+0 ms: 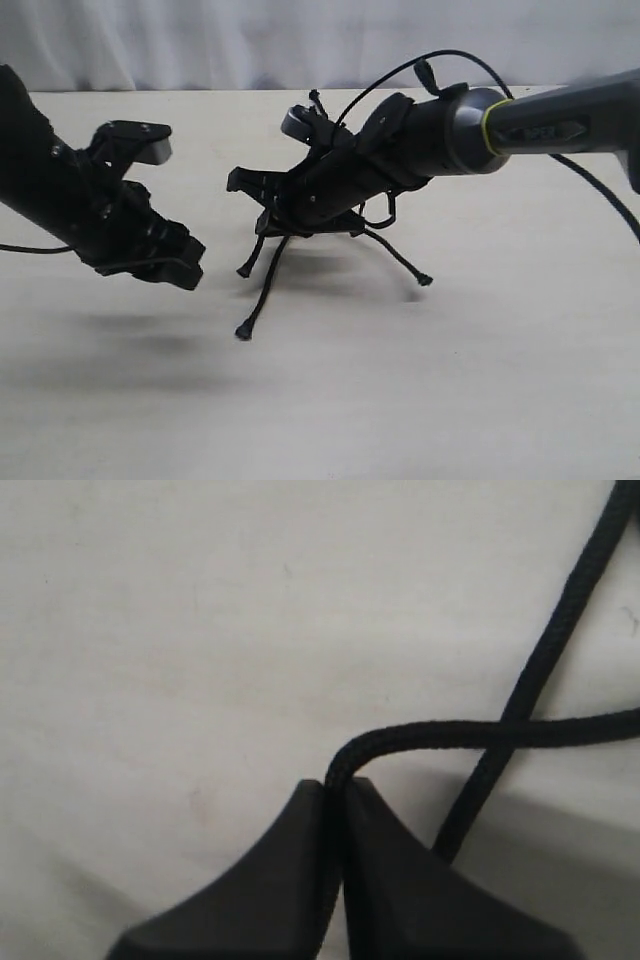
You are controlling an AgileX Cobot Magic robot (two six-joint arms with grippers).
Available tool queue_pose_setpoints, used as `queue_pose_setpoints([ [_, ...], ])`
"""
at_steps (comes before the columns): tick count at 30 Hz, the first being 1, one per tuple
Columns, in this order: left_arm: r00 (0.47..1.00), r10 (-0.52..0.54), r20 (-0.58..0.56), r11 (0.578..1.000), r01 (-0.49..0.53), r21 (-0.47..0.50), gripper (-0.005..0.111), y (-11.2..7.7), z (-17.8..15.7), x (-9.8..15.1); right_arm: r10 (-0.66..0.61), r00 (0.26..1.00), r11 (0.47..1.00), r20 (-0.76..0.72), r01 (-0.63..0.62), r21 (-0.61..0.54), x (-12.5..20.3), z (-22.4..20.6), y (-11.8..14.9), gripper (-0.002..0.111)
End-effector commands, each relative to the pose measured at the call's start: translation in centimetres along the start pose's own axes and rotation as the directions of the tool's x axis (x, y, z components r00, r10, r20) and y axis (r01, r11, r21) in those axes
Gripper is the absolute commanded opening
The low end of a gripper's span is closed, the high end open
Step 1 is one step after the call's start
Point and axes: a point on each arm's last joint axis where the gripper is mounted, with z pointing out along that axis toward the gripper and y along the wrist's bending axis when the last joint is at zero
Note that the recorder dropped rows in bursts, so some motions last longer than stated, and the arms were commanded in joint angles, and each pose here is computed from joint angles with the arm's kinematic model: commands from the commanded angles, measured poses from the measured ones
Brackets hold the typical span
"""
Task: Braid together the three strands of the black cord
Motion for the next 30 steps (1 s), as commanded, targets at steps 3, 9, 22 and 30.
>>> queue_pose_setpoints([
  [3,0.998,-0.043,0.043,0.999,0.044,-0.028,0.051,1.5,-0.8,-0.2,-0.018,1.0,1.0,-0.015,0.018,-0.001,0.4,0.3,0.2,0.033],
  [9,0.995,-0.014,0.103,0.999,0.019,-0.047,0.051,0.9,-0.6,-0.8,-0.046,0.995,0.999,-0.091,0.048,0.012,0.9,-0.5,0.4,0.047],
  [22,0.982,-0.022,0.189,0.997,0.036,-0.074,0.051,1.2,-0.8,-1.6,-0.109,0.971,0.963,-0.212,0.155,0.218,4.4,-0.2,1.8,0.047],
  [30,0.98,-0.027,0.199,0.996,0.043,-0.075,0.051,1.2,-0.8,-1.7,-0.175,0.954,0.915,-0.242,0.248,0.317,7.4,2.2,2.5,0.03],
])
